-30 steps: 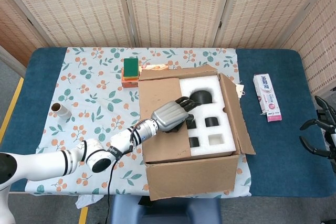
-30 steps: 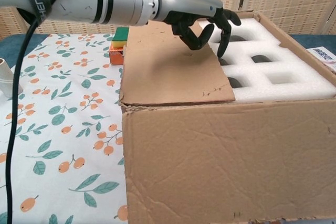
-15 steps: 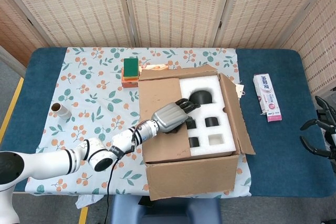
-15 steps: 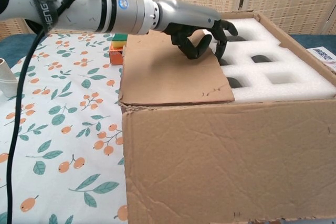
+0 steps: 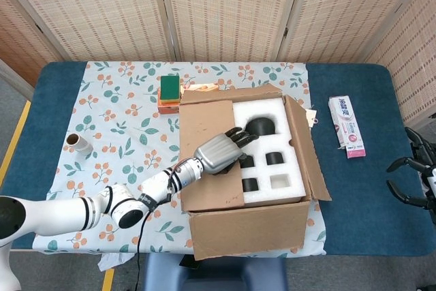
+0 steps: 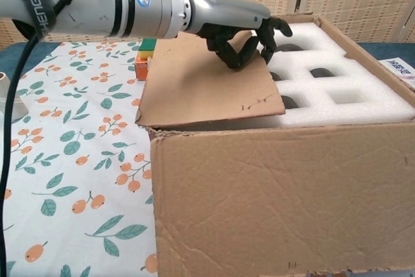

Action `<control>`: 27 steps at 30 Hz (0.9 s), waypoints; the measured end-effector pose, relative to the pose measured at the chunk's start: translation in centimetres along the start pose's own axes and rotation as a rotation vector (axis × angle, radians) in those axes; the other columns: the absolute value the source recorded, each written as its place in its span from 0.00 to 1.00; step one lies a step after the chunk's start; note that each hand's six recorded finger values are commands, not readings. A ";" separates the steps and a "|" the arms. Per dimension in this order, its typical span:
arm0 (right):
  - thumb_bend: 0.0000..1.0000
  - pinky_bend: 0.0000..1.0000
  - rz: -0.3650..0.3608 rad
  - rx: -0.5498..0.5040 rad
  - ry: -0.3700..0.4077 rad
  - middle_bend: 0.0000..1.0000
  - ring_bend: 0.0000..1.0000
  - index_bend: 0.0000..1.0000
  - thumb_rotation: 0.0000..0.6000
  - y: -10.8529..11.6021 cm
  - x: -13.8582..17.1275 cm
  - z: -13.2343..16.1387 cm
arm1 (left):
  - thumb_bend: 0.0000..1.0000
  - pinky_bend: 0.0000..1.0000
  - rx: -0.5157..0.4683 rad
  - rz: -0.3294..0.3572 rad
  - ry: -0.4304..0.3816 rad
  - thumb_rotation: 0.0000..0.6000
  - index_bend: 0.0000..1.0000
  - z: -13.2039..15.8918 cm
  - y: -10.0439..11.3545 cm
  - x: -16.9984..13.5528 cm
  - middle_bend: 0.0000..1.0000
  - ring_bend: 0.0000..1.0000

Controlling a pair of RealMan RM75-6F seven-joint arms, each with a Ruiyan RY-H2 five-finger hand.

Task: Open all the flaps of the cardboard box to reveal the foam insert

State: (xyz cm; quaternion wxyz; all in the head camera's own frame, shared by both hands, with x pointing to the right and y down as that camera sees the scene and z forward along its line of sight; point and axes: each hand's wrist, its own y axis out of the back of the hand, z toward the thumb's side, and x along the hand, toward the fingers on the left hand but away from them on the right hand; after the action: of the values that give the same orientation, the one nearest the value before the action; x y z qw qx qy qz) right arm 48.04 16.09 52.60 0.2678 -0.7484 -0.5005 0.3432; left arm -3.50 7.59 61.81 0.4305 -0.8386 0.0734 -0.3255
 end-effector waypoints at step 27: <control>0.41 0.00 0.030 0.014 0.028 0.00 0.00 0.47 0.59 -0.9 0.5 1.2 | 1.00 0.00 0.185 0.182 0.201 1.00 0.53 -0.8 5.3 -6.3 0.01 0.00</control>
State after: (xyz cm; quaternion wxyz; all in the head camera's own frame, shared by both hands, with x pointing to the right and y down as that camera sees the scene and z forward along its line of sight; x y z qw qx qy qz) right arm 46.78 16.94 52.40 0.2748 -0.7585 -0.4832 0.3402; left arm -8.10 6.28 55.00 0.5242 -0.7485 0.1615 -0.3728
